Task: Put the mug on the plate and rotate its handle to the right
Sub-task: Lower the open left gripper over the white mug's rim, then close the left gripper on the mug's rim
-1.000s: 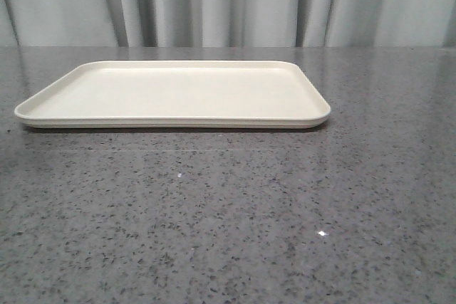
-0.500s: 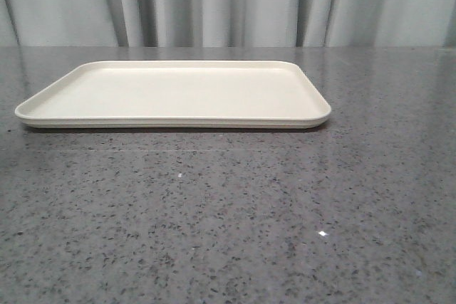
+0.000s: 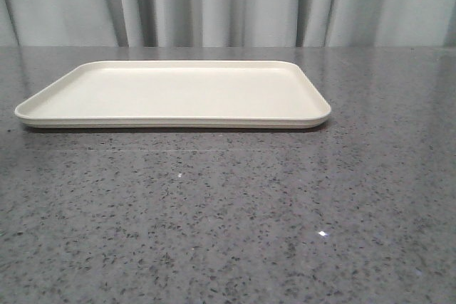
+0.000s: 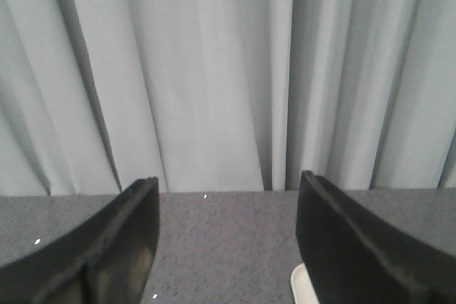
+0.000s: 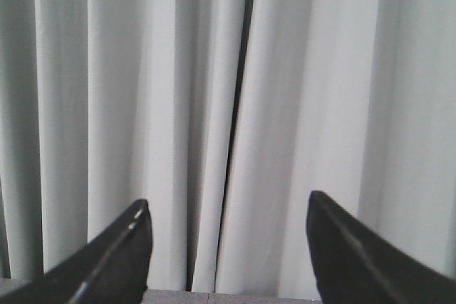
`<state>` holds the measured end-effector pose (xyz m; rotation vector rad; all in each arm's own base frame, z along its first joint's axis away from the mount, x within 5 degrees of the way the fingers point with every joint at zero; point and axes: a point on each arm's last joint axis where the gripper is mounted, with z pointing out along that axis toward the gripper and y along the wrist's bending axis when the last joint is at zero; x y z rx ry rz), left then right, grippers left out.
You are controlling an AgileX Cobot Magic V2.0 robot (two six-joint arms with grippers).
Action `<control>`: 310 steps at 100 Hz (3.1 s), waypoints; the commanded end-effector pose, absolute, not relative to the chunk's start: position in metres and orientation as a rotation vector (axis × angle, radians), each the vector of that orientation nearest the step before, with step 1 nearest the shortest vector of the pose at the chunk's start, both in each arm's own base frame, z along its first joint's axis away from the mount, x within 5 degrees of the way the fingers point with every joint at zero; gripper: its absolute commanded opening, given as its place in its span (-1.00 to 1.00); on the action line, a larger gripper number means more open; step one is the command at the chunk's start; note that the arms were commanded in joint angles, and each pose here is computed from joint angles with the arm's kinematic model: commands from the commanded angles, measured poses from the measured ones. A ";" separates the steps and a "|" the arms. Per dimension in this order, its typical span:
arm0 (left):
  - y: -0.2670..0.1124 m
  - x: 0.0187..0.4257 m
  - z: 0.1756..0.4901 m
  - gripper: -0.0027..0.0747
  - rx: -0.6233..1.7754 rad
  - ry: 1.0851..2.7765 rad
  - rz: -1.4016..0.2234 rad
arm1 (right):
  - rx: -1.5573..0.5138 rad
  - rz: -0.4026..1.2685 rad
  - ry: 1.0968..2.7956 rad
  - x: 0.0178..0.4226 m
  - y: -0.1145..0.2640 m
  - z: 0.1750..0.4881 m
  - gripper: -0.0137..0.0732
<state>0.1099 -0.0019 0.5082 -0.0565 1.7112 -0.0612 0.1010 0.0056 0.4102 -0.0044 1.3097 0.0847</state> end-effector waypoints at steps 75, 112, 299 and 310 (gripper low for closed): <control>0.002 0.174 0.488 -0.04 -0.013 2.257 0.134 | -0.016 0.079 1.281 0.099 0.006 0.422 0.41; 0.000 0.188 0.435 -0.04 0.036 2.449 0.134 | -0.016 0.079 1.281 0.099 0.006 0.422 0.41; -0.005 0.214 0.338 -0.27 0.116 2.740 0.122 | -0.037 0.095 1.279 0.099 0.008 0.422 0.41; -0.006 0.218 0.334 -0.29 0.118 2.756 0.123 | -0.037 0.095 1.279 0.099 0.008 0.422 0.41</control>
